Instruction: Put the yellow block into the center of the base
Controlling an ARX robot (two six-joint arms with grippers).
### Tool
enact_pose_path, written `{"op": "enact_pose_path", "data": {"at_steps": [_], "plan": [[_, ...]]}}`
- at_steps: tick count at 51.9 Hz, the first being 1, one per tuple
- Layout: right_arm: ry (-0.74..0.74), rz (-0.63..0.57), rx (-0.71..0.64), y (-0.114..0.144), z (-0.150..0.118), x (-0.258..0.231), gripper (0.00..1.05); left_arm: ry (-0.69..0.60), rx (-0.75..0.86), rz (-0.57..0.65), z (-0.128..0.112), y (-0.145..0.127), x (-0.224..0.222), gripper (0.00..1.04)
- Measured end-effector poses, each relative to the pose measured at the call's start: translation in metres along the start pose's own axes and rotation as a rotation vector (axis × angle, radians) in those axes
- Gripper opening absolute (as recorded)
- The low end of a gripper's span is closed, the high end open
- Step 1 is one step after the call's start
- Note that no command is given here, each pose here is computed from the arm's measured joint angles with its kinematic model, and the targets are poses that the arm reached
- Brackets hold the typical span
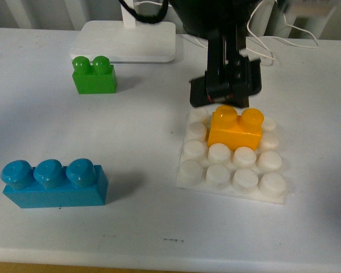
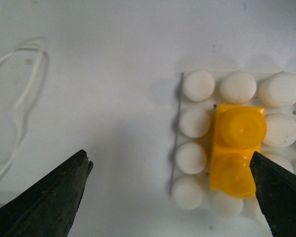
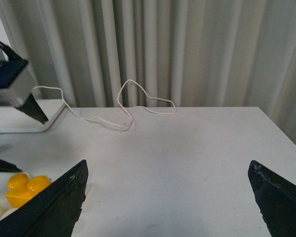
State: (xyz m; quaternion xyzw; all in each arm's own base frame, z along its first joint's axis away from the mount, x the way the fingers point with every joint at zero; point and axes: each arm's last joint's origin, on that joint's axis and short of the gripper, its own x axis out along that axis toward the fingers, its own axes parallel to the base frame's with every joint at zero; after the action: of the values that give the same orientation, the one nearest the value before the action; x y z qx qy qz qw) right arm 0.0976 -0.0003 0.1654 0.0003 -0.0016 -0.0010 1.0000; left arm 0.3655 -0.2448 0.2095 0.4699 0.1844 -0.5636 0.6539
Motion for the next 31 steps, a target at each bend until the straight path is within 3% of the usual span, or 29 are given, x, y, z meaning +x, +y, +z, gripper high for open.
{"op": "enact_pose_path", "data": {"at_steps": [17, 31], "plan": [[0.000, 0.000, 0.000, 0.000, 0.000, 0.000, 0.95, -0.036, -0.020, 0.315, -0.025, 0.007, -0.079, 0.99], [0.000, 0.000, 0.000, 0.000, 0.000, 0.000, 0.95, -0.073, -0.175, 0.692, -0.059, -0.028, -0.150, 0.99]]}}
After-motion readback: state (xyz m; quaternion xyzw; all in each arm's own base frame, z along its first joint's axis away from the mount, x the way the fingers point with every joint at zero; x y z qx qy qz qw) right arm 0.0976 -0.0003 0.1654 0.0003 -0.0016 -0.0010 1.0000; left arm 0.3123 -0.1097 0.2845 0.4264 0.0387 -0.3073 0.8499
